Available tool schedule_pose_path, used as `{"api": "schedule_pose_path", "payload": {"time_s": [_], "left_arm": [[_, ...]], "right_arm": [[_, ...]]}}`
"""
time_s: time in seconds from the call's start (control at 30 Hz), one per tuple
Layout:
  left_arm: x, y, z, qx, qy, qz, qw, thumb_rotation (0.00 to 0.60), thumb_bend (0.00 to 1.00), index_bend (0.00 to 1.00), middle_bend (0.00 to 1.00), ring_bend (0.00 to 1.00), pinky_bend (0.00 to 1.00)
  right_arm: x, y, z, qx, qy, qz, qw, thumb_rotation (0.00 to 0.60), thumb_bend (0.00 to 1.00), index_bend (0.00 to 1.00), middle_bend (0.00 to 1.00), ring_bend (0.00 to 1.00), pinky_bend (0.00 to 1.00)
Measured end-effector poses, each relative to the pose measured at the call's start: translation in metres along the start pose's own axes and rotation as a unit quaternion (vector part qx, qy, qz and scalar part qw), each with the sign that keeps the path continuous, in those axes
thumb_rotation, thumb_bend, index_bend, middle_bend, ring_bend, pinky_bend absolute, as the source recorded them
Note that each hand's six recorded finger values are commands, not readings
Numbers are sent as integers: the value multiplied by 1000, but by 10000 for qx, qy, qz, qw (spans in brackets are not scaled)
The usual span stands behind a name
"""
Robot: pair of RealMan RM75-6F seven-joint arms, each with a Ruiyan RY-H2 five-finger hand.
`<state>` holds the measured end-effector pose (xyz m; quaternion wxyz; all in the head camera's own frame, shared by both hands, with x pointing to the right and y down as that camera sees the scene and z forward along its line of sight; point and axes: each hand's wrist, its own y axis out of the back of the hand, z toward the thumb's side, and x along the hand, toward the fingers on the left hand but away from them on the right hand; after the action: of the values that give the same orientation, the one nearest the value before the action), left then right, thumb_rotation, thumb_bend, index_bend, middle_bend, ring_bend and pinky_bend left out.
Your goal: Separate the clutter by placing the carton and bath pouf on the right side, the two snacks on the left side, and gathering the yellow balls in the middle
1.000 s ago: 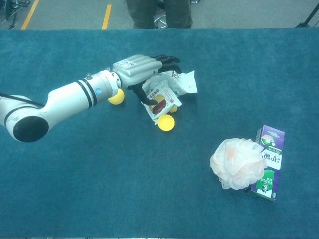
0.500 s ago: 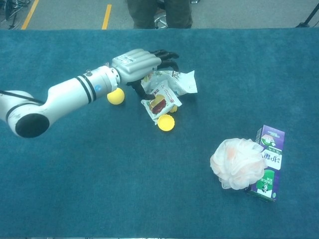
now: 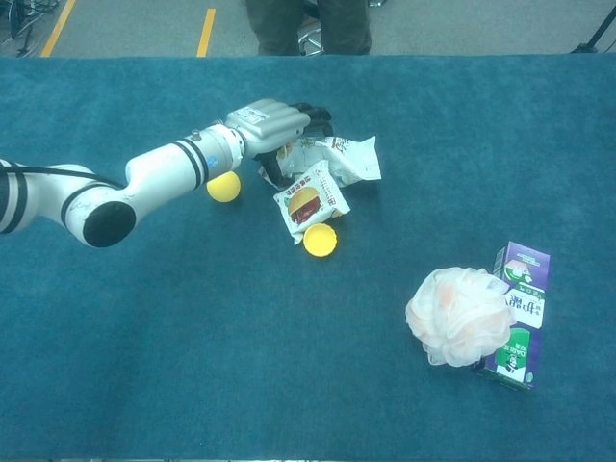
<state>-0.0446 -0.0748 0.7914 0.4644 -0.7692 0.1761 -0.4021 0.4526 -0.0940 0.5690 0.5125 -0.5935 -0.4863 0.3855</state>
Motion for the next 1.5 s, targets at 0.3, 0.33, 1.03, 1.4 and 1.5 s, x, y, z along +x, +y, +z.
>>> {"api": "schedule_pose_path", "payload": {"time_s": [0.3,0.33,1.03,1.4,1.5], "left_arm": [[3,-4,0,-86,52,71,9999,600,201,339,263,282,446],[3,-4,0,-100,55,110,9999,600,201,367,303,321,488],[-8,16,5,-316,-37,718,9969,600,205,565,593,551,709],[-17,46,-6,94,113,963,9952,600,260,587,620,571,726],[-22,56,-16,281,233,1004,9943,600,260,587,620,571,726]], "right_arm": [[2,-5,-2,22,-13,85,10000,600,0,92,254,222,307],[2,-6,-2,20,-20,100,9999,600,0,92,254,222,307],[3,-17,-5,-34,-98,228,9997,600,0,102,254,222,307],[4,-22,-6,-66,-149,273,9995,600,0,102,254,222,307],[5,-24,-7,-74,-168,285,9994,600,0,102,254,222,307]]}}
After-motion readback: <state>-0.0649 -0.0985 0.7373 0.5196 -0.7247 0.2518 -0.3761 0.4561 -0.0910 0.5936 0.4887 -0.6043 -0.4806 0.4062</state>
